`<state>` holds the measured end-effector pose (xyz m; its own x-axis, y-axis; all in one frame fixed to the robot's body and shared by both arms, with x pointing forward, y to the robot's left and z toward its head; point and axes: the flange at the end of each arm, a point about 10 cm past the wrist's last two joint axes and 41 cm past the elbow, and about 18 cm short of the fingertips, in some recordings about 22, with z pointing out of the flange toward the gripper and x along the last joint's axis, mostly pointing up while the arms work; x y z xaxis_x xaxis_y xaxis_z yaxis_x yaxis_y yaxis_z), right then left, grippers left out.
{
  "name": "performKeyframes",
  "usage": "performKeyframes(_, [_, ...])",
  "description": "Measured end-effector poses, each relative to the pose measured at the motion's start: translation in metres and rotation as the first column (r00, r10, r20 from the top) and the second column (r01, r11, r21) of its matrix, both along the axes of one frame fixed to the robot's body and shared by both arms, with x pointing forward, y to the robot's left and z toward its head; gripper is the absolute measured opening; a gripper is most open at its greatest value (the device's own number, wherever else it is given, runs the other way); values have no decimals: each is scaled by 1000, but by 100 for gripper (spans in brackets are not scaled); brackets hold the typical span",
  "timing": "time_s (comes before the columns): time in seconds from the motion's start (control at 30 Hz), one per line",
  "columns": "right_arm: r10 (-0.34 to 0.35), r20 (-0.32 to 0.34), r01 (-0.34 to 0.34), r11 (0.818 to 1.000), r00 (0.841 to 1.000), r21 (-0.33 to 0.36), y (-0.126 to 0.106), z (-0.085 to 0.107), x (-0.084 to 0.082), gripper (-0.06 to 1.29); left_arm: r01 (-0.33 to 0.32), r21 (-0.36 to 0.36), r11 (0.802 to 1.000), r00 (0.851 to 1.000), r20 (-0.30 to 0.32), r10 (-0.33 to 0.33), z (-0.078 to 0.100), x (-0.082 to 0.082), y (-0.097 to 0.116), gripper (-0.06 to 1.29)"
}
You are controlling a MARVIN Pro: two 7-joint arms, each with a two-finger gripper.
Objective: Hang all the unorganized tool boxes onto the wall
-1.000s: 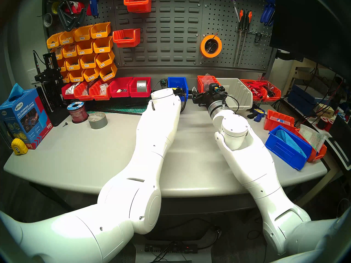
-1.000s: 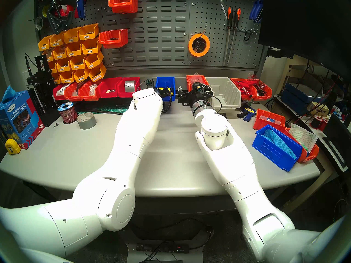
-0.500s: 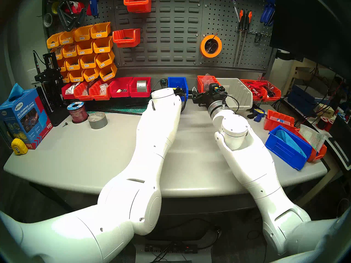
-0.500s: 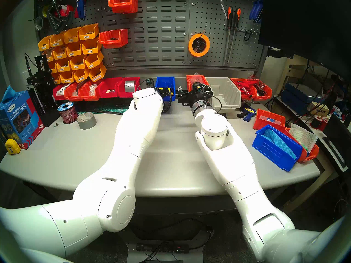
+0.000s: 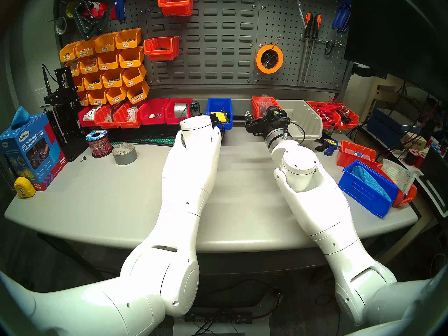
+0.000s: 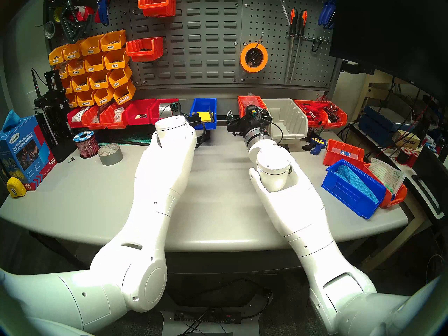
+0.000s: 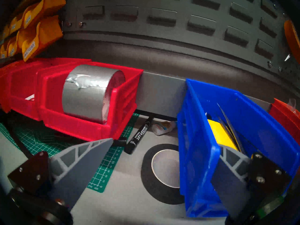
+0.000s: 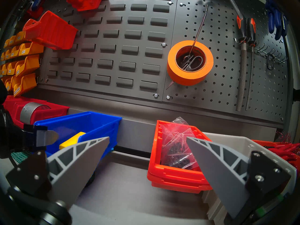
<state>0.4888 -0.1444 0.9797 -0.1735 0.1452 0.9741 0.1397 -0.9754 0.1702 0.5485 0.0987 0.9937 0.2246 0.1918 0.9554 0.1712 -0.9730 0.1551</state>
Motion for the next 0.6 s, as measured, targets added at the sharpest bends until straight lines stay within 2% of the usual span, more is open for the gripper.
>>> performKeyframes(0.13, [0,0,0,1000,1000,0,0,0,0,124,4,3,1000,1000,0,-4,0,-8,5,126])
performKeyframes(0.6, [0,0,0,1000,1000,0,0,0,0,124,81,16,997,997,-3,-81,4,-43,15,126])
